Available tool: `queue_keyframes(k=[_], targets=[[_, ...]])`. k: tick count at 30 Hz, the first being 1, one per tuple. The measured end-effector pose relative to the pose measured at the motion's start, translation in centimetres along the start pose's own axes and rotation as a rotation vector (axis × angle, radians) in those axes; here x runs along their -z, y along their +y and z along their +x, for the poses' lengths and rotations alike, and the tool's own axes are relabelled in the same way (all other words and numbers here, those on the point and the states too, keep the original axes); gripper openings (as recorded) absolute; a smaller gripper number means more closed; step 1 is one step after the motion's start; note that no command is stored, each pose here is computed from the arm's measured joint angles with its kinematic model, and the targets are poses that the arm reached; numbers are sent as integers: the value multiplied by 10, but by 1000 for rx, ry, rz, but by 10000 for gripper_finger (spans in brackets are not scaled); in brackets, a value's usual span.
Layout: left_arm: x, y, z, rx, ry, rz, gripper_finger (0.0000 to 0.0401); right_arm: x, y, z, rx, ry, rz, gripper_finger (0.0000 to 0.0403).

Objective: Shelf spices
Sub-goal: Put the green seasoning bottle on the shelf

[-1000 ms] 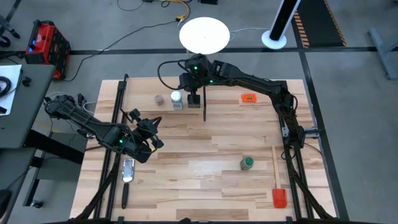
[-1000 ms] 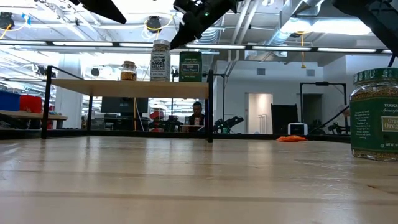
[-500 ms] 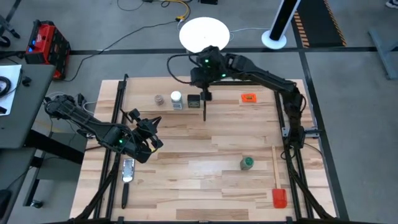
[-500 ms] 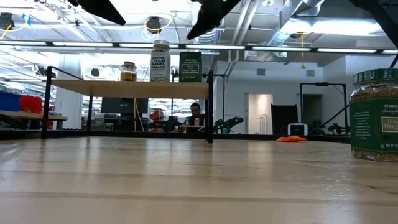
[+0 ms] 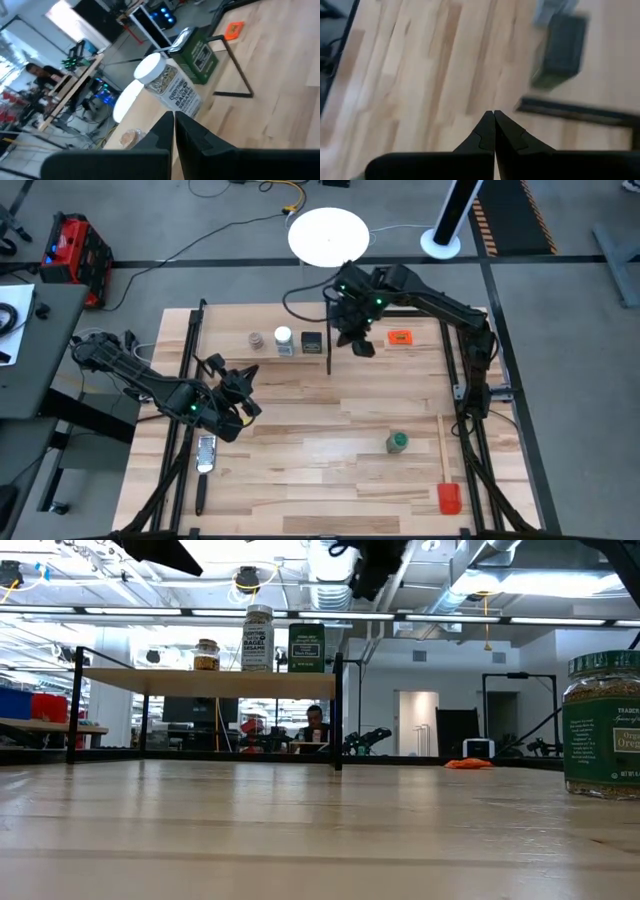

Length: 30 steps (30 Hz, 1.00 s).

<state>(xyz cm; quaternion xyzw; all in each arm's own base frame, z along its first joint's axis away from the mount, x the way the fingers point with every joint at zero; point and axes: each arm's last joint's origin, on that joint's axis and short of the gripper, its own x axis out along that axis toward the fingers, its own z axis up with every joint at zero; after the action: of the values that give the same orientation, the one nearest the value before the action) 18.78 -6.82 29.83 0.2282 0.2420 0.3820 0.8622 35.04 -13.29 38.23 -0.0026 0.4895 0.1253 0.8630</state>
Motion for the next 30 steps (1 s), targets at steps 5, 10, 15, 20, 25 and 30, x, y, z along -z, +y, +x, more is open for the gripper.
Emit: queue_keyframes(k=[5,10,15,20,25,30], targets=[[-12,9,-2,151,-28,-67,1,5,17,2,-102,56,16,2],[-28,25,-6,321,-138,-115,1,19,44,-10,-118,44,11,2],[-34,43,-8,394,-233,-113,1,52,73,-28,-61,-80,1,2],[-30,61,-1,340,-216,-135,0,95,96,-42,144,-337,-10,2],[-24,76,13,289,-162,-150,0,123,108,-35,358,-584,24,3],[-8,90,35,197,-3,-161,0,132,112,-26,369,-674,31,6]])
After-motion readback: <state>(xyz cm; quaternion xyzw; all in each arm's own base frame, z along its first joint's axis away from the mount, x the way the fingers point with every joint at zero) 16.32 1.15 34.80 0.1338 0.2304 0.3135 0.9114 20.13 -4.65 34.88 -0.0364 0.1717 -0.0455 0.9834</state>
